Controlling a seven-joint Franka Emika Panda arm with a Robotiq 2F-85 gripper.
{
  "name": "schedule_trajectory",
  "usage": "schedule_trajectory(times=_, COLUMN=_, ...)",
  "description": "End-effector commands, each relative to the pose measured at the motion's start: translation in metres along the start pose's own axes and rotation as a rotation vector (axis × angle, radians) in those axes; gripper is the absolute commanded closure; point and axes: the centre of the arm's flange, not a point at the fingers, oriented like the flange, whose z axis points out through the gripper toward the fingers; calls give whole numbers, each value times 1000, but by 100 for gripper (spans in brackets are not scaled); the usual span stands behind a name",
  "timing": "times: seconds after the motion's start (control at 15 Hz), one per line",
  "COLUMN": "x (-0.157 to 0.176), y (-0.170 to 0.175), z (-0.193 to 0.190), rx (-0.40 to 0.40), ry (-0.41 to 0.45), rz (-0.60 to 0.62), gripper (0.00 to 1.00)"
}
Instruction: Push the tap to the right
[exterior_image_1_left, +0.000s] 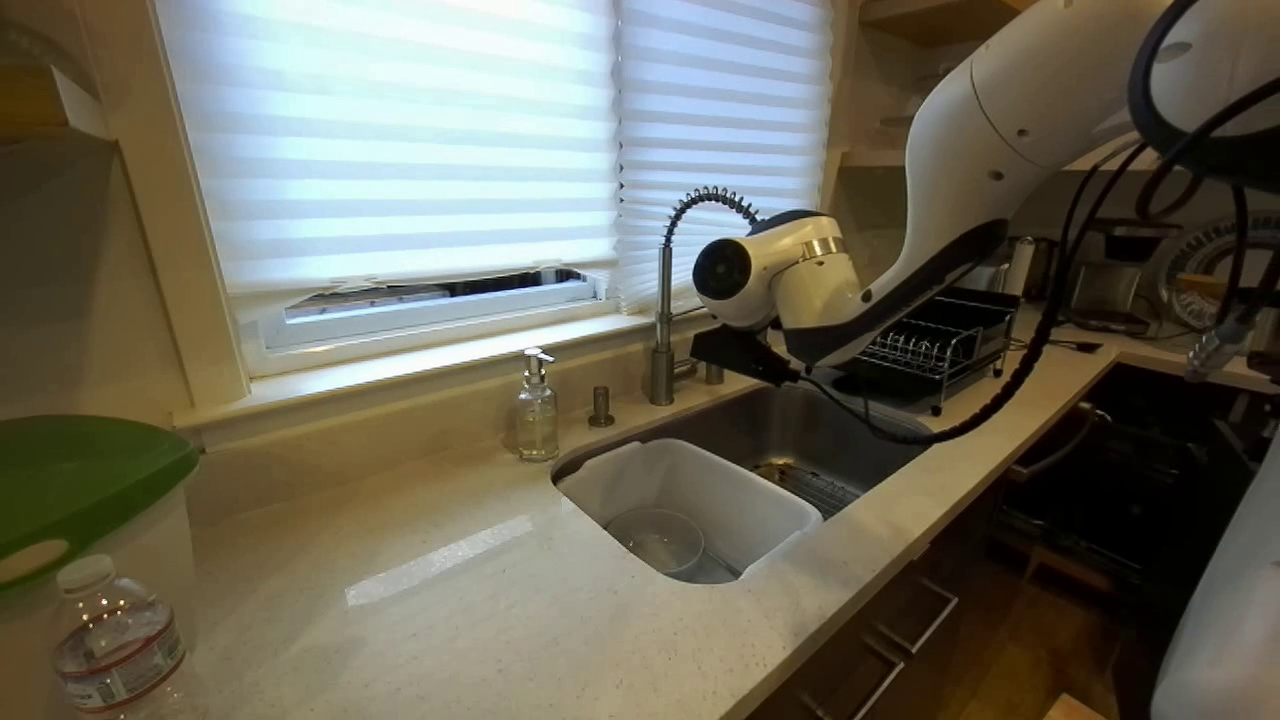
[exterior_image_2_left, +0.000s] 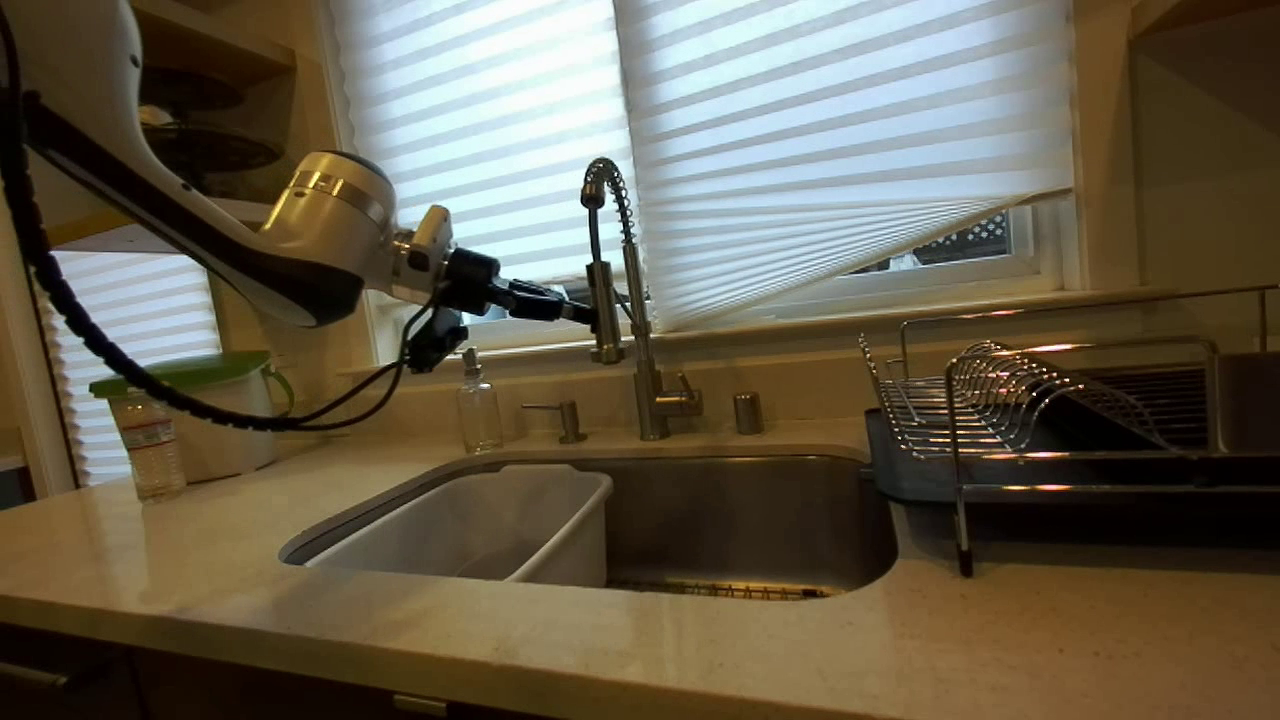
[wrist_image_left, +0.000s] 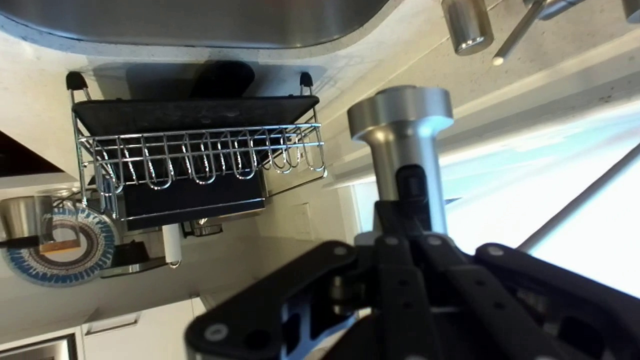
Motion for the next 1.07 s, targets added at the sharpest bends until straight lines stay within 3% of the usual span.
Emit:
schedule_trajectory(times=0.0, x=3, y=-4, z=29, rx=-3, ry=57, rz=47, gripper=100)
schedule_trajectory(times=0.67, x=10, y=3, z=81, rx=9, ry=162, rz=106, gripper=100)
schedule_trajectory(times=0.8, x=10, y=5, z=66, rx=0, ry=162, rz=90, gripper=100)
schedule_trajectory(times=1.0, x=8, y=12, z=25, rx=-11, ry=95, rz=46, gripper=100)
